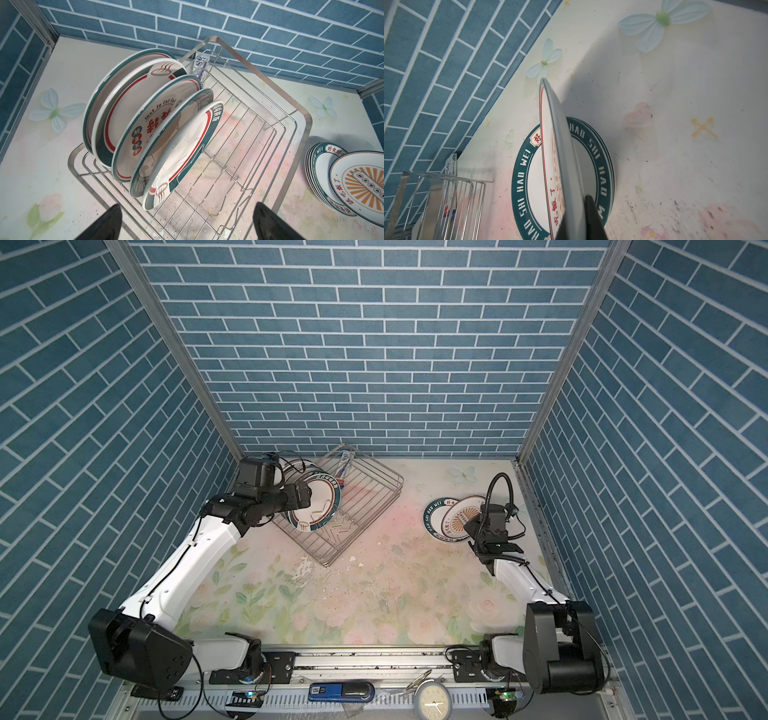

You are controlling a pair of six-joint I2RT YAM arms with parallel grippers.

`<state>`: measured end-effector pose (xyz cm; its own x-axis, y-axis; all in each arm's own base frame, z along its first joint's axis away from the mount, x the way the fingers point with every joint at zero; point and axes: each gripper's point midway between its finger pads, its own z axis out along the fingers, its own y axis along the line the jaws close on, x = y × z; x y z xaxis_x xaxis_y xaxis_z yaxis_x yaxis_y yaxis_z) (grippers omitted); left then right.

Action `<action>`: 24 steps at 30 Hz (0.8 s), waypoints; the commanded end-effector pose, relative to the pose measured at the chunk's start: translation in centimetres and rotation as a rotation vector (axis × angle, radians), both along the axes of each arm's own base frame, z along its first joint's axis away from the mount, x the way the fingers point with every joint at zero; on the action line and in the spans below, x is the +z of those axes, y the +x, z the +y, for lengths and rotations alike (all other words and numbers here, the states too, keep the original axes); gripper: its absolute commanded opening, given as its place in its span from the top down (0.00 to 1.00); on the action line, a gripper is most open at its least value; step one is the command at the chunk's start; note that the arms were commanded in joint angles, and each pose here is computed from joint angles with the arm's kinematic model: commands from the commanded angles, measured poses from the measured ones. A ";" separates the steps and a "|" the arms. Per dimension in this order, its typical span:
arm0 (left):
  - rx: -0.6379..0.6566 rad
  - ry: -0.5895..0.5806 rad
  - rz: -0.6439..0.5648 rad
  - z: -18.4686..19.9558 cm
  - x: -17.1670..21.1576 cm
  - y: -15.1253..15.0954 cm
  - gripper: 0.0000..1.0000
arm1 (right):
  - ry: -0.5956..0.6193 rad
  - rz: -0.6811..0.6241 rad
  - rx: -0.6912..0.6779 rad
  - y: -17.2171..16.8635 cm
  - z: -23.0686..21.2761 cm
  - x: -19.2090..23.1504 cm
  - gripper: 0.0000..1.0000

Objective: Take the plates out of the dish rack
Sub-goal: 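Lower the plate flat onto the green-rimmed stack with the right gripper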

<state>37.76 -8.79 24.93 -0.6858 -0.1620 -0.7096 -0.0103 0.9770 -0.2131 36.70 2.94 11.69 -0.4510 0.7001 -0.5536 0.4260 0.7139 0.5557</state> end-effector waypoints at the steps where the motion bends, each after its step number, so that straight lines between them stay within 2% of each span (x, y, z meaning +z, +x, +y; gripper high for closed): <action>1: -0.009 0.014 -0.007 0.1 0.6 0.0 0.01 | 0.028 0.036 0.029 0.0 0.7 -0.2 0.81; 6: -0.033 0.012 -0.006 -0.3 0.5 0.1 0.01 | 0.009 0.081 0.059 -0.1 0.8 -1.0 0.74; 24: -0.043 0.014 0.000 -0.4 0.6 0.1 0.01 | 0.007 0.134 0.124 1.0 1.8 -2.4 0.67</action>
<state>37.78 -9.16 24.93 -0.6914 -0.1309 -0.7105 0.0243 0.9787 -0.2039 36.38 4.51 7.94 -0.6020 0.6584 -0.4519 0.4411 0.7459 0.4991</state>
